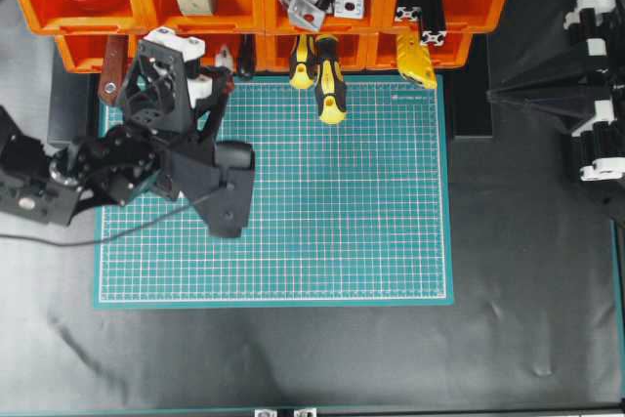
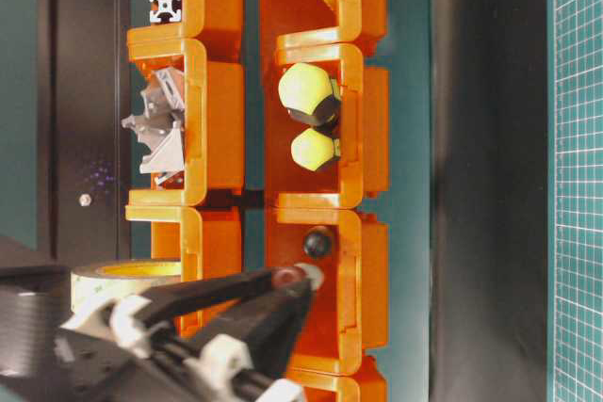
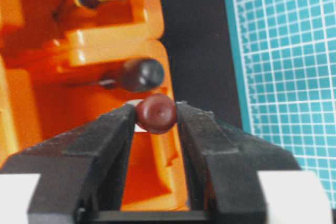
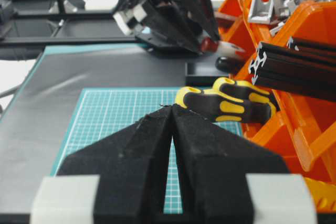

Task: Pick red screwdriver from container rack with left arm.
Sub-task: 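Pull the red screwdriver out of the rack toward the mat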

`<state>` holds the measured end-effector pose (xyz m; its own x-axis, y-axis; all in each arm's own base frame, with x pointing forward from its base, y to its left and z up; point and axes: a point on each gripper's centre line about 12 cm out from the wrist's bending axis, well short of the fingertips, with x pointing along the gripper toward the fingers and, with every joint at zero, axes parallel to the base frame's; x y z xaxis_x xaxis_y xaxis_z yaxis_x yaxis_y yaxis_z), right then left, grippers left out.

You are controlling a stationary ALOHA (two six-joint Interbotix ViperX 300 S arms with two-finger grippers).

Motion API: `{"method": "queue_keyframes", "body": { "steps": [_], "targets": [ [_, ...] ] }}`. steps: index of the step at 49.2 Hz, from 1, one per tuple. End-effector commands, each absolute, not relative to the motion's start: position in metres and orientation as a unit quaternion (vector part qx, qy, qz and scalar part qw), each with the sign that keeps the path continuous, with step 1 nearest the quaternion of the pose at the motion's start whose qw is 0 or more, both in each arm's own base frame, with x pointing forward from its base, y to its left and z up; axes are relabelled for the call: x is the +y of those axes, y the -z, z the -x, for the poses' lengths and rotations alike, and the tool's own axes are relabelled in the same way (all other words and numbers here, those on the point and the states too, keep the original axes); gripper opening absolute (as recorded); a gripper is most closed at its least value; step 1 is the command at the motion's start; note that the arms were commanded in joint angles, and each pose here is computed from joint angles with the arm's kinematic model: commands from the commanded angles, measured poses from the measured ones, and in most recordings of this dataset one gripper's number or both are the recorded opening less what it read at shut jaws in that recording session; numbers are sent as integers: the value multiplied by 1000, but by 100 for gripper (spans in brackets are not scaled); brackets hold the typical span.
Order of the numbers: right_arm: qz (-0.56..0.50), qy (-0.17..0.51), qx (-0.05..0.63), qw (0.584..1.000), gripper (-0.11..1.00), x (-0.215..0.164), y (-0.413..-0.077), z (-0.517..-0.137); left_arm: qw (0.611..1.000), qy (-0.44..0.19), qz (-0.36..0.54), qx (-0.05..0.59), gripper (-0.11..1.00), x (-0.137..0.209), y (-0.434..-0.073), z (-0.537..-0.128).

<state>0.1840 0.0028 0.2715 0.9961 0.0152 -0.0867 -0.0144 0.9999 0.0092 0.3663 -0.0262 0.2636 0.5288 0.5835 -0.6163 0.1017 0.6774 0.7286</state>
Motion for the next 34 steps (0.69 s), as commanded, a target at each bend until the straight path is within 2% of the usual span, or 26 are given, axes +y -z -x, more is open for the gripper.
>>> {"method": "queue_keyframes", "body": {
  "steps": [1, 9, 24, 34],
  "targets": [
    [-7, -8, 39, 999, -1, 3, -276, -185, 798, -164, -373, 444, 27, -35, -292, -367],
    [-6, -8, 33, 999, -1, 3, -279, -184, 790, -164, -394, 440, 26, -52, -319, -359],
    [-6, -8, 26, 1000, -1, 3, -283, -182, 829, -112, -409, 364, 26, -109, -384, -345],
    [-21, -8, 33, 999, -1, 3, -282, -181, 832, -64, -436, 338, 26, -152, -390, -341]
  ]
}}
